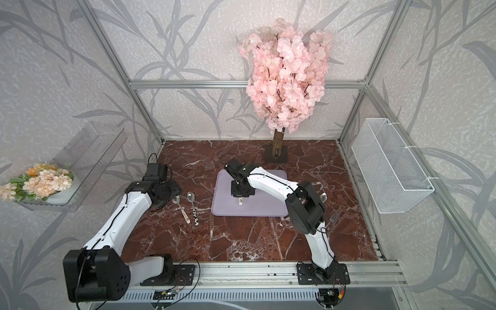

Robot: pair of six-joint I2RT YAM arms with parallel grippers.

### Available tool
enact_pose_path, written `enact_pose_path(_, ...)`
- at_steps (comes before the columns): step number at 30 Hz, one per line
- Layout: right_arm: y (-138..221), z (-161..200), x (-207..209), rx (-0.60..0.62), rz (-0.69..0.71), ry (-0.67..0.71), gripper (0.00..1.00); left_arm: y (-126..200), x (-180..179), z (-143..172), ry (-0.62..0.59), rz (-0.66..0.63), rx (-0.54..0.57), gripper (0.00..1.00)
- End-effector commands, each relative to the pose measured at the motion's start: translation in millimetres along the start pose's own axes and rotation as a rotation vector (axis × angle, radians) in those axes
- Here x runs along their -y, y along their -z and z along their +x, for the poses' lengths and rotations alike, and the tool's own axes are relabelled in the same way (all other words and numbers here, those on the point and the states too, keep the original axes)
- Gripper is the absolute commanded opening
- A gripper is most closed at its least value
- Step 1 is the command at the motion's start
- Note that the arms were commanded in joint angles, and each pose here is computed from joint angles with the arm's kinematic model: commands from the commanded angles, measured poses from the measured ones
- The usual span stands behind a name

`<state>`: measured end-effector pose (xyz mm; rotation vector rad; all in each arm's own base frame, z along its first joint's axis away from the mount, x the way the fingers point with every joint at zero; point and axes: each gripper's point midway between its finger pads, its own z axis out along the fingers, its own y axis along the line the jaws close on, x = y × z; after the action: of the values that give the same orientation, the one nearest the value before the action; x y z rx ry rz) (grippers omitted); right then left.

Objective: Set the spoon and fork side by side
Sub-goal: Place the fork on the tray.

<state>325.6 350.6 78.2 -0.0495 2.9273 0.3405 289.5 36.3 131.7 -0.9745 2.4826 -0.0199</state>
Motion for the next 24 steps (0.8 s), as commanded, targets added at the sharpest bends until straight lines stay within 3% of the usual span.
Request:
enact_pose_path(1,-18,10,-2,-0.075,0.034,-0.059,0.00,-6,-8,5,-0.012,-0.041,-0.023,0.76)
enact_pose_path(14,-38,4,-54,-0.123,0.004,-0.085,0.01,-17,-10,17,-0.065,-0.055,-0.086,0.77)
enact_pose_path(24,-57,12,-55,-0.165,0.062,-0.069,0.01,-14,-7,18,-0.074,-0.028,-0.085,0.78)
